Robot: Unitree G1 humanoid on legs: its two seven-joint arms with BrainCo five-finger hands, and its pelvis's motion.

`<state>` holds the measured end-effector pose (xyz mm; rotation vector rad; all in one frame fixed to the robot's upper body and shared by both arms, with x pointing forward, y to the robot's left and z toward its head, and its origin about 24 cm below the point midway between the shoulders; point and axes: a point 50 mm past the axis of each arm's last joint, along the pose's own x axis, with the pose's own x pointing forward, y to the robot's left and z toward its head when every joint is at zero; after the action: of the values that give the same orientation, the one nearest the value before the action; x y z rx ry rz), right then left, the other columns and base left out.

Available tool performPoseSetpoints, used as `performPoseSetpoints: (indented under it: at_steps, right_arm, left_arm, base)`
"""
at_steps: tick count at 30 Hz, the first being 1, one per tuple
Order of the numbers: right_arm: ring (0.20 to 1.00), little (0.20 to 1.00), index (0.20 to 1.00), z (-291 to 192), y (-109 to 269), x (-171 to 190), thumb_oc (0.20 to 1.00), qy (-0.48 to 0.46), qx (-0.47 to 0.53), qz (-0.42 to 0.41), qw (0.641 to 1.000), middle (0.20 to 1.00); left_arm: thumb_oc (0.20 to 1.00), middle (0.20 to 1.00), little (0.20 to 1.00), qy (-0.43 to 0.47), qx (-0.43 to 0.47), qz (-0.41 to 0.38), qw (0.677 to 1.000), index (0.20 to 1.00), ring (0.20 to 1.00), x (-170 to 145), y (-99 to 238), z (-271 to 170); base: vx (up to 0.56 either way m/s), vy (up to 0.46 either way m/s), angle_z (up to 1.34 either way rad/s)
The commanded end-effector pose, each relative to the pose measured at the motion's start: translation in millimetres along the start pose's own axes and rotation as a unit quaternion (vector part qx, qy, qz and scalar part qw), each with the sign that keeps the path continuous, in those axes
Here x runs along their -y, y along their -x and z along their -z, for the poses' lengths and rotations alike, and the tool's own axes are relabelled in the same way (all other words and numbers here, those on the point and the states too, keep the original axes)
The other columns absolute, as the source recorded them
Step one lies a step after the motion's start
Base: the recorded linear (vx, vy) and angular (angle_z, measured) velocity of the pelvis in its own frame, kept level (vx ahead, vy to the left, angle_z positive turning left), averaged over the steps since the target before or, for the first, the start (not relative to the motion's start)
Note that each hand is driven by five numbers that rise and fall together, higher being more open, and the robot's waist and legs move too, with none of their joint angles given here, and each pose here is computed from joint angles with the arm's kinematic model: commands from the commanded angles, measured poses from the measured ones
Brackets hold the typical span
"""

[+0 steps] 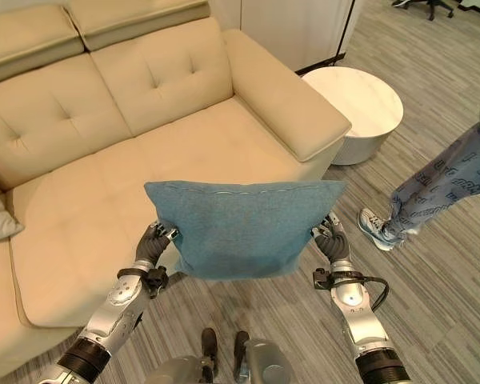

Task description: Pick up all the scattered cushions and arrange them neatly on the sofa.

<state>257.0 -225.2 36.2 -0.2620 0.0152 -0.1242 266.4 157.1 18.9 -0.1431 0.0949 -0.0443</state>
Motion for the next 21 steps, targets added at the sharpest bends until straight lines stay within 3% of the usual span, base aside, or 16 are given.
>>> performPoseSetpoints:
  at_steps: [1, 15, 21]
  right_arm:
    - [0.200, 0.200, 0.200, -38, -15, -16, 0.200, -0.024, 0.101, -0.037, 0.994, 0.200]
    - [0.200, 0.200, 0.200, -28, -4, -1, 0.200, -0.025, 0.086, -0.026, 0.996, 0.200]
    - [0.200, 0.200, 0.200, -24, 3, 15, 0.200, -0.024, 0.078, 0.003, 0.997, 0.200]
  left_arm:
    - [0.200, 0.200, 0.200, 0.023, 0.136, 0.066, 0.988, 0.200, 0.200, 20, -6, -52]
    - [0.200, 0.200, 0.200, 0.037, 0.113, 0.089, 0.989, 0.200, 0.200, 33, -5, -38]
    - [0.200, 0.200, 0.200, 0.027, 0.104, 0.110, 0.988, 0.200, 0.200, 46, -9, -36]
  base:
    - [0.19, -0.087, -0.01]
    - [0.25, -0.216, 0.57]
    - [0.14, -0.044, 0.76]
